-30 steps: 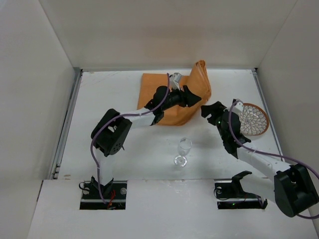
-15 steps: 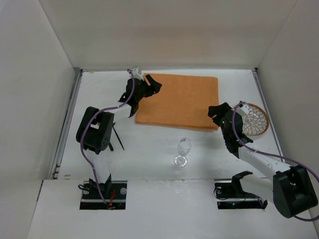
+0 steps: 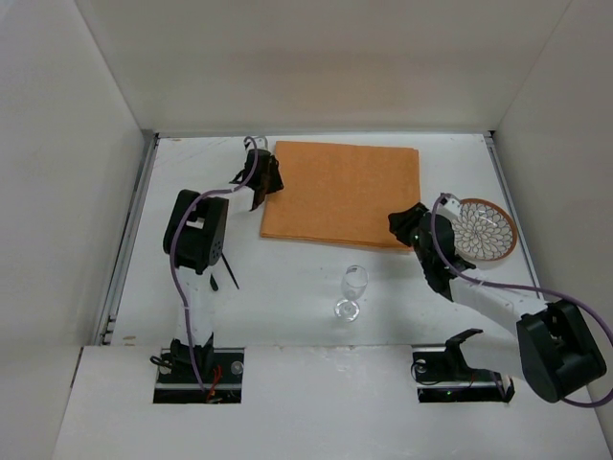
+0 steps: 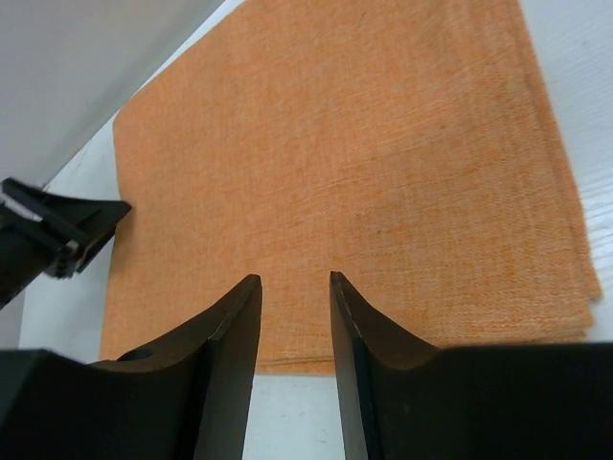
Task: Set the dinner table for one person
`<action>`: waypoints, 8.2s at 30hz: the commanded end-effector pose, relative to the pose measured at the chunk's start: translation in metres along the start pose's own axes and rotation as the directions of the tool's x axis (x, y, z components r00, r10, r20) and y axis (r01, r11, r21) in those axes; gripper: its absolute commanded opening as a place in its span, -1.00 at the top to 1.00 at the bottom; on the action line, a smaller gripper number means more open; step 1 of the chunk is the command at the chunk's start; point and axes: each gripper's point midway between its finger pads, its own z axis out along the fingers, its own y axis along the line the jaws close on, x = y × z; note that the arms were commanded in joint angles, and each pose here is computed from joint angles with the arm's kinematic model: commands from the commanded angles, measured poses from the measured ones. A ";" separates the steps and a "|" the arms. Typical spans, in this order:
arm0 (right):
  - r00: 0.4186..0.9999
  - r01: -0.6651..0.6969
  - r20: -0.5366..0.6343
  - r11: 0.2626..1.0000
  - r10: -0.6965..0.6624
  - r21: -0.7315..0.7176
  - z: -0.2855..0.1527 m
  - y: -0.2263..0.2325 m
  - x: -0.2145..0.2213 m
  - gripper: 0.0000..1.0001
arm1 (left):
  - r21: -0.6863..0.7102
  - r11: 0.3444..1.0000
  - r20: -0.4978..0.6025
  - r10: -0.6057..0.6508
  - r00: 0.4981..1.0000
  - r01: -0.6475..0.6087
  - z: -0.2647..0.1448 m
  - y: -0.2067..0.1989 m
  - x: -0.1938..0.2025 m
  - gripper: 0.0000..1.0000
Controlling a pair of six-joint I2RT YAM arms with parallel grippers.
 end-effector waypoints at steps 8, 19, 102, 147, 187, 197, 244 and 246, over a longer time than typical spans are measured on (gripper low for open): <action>0.998 0.053 0.026 0.988 -0.050 -0.143 0.000 0.050 -0.013 0.69 | -0.072 0.997 -0.019 0.033 0.999 -0.034 0.024 0.020 -0.007 0.87; 0.996 0.091 -0.001 0.984 -0.092 -0.153 0.002 0.055 -0.005 0.66 | -0.245 0.956 0.130 -0.132 0.983 0.161 0.011 0.084 -0.042 0.98; 0.968 0.022 -0.250 0.988 0.017 0.150 0.008 -0.006 0.088 0.86 | 0.185 0.953 0.321 -0.289 0.902 0.240 -0.212 -0.029 -0.003 0.56; 0.948 -0.146 -0.225 0.936 0.225 0.321 0.059 -0.012 0.113 0.80 | 0.209 0.932 0.220 -0.341 0.914 0.297 -0.214 0.003 0.062 0.12; 0.942 -0.270 0.276 0.918 0.189 0.291 -0.064 -0.080 -0.092 0.63 | 0.265 0.920 0.156 -0.336 0.929 0.288 -0.219 -0.021 0.068 0.58; 0.822 -0.525 0.509 0.683 0.255 0.507 -0.081 -0.215 -0.119 -0.40 | 0.259 0.920 0.153 -0.341 0.928 0.295 -0.217 -0.018 0.071 0.50; 0.945 -0.245 0.195 0.963 0.263 -0.113 -0.001 0.004 -0.152 0.91 | 0.251 0.910 0.182 -0.378 0.908 0.329 -0.216 -0.004 0.067 0.26; 0.963 -0.228 0.104 0.958 0.248 -0.172 0.018 0.043 -0.130 0.90 | 0.248 0.915 0.194 -0.370 0.909 0.319 -0.217 -0.003 0.066 0.25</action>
